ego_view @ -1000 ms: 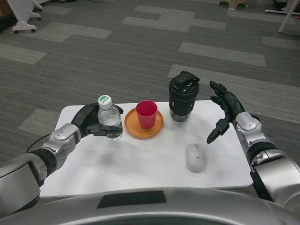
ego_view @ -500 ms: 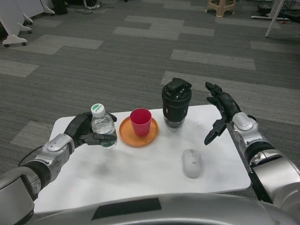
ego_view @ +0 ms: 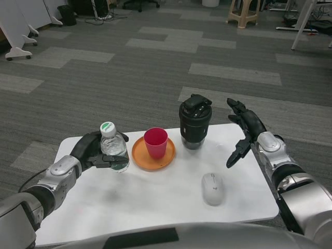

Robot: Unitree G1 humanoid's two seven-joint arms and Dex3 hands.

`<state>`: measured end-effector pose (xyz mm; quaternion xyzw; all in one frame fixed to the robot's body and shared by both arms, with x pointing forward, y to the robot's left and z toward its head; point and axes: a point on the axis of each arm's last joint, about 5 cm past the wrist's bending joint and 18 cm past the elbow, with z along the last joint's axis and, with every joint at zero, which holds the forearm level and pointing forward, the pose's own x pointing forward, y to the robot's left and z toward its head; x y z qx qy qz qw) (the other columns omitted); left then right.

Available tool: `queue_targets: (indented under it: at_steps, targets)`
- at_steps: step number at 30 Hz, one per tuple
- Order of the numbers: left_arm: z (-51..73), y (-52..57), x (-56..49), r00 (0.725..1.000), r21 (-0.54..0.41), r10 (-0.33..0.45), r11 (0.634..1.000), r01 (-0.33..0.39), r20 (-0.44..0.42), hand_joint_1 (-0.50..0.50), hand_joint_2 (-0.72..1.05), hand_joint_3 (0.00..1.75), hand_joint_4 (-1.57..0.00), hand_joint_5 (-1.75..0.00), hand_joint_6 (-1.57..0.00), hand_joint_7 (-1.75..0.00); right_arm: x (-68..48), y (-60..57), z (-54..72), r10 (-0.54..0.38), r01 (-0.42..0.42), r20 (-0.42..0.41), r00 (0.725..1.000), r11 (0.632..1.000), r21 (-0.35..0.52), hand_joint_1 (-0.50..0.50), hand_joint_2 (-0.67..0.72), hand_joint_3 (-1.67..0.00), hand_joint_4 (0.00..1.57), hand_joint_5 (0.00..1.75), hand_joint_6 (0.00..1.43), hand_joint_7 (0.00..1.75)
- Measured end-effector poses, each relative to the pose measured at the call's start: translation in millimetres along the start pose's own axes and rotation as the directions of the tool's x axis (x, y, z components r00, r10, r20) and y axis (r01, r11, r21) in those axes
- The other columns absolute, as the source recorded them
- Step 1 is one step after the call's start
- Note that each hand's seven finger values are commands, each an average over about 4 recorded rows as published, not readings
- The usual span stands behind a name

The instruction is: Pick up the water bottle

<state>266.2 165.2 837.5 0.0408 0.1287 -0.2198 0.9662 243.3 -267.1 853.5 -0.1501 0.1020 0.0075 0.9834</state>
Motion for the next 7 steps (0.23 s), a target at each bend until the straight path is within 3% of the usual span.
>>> queue_targets:
  at_steps: [7]
  targets:
    - [-0.2, 0.5, -0.3, 1.000, 0.000, 0.003, 1.000, -0.003, -0.002, 0.50, 0.69, 0.09, -1.50, -1.75, -1.20, -1.44, 0.0, -0.2, 0.0, 0.000, 0.000, 0.000, 1.000, 1.000, 0.000, -0.21, 0.53, -0.16, 0.03, 0.58, 0.00, 0.00]
